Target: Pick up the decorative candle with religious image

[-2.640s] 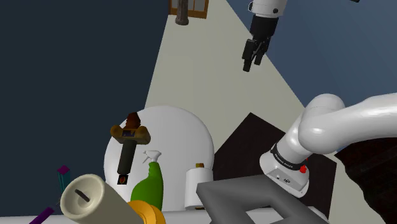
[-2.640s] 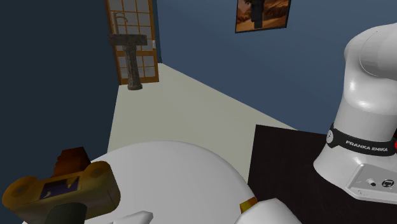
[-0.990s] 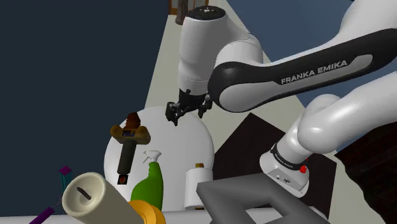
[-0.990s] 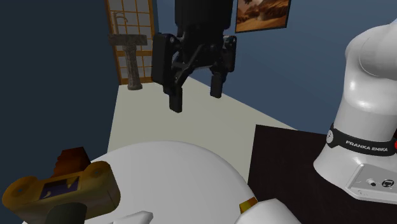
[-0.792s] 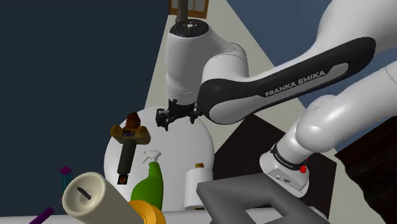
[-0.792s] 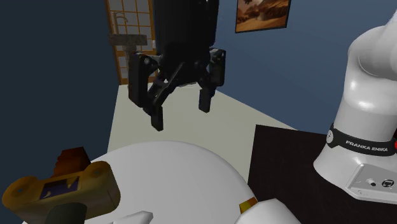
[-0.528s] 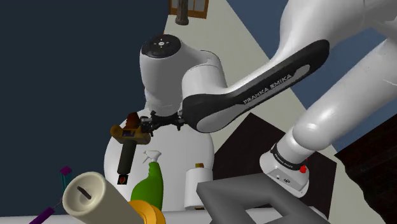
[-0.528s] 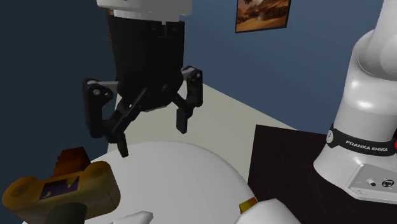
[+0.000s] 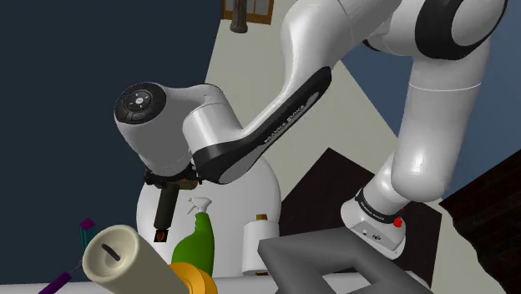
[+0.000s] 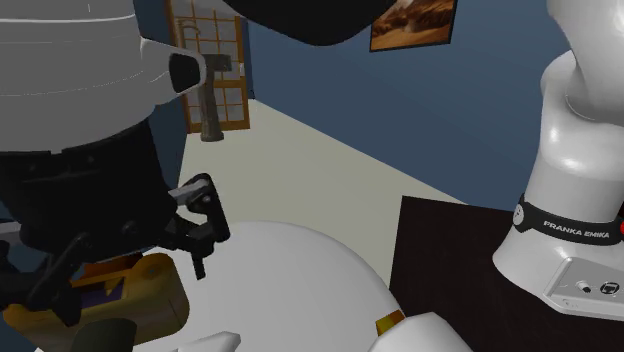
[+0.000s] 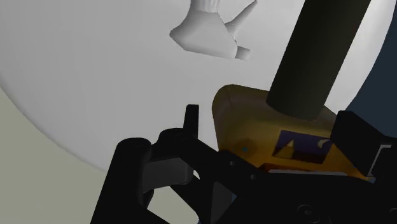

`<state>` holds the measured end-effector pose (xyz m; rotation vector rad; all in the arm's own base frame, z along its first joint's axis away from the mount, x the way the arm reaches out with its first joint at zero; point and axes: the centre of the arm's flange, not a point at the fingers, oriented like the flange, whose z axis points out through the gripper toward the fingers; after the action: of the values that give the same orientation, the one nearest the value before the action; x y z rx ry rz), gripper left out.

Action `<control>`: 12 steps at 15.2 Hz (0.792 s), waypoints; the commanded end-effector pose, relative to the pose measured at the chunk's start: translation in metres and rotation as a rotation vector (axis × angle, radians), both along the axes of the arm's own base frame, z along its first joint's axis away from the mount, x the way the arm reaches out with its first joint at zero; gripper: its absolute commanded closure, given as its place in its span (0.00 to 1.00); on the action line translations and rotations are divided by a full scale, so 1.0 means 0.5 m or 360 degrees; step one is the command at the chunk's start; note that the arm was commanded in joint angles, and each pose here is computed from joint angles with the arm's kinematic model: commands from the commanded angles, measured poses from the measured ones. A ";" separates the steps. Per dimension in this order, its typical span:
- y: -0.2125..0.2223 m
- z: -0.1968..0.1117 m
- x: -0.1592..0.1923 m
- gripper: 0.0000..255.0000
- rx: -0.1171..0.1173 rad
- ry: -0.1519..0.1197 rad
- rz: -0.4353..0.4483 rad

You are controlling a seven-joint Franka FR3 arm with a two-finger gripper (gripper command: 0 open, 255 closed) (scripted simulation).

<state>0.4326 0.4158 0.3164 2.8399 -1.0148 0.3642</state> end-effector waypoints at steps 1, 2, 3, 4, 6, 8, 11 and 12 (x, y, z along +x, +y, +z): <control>0.033 -0.032 0.034 0.00 -0.0026 -0.0036 -0.0060; 0.050 -0.045 0.051 0.00 -0.0036 -0.0051 -0.0088; 0.066 -0.058 0.069 0.00 -0.0046 -0.0066 -0.0115; 0.076 -0.066 0.080 0.00 -0.0052 -0.0075 -0.0132; 0.076 -0.087 0.080 0.00 -0.0052 -0.0075 -0.0132; 0.076 -0.108 0.080 0.00 -0.0052 -0.0075 -0.0132; 0.076 -0.140 0.080 0.00 -0.0052 -0.0075 -0.0132; 0.076 -0.146 0.080 0.00 -0.0052 -0.0075 -0.0132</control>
<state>0.4728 0.4544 0.2476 2.7623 -1.1207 0.4369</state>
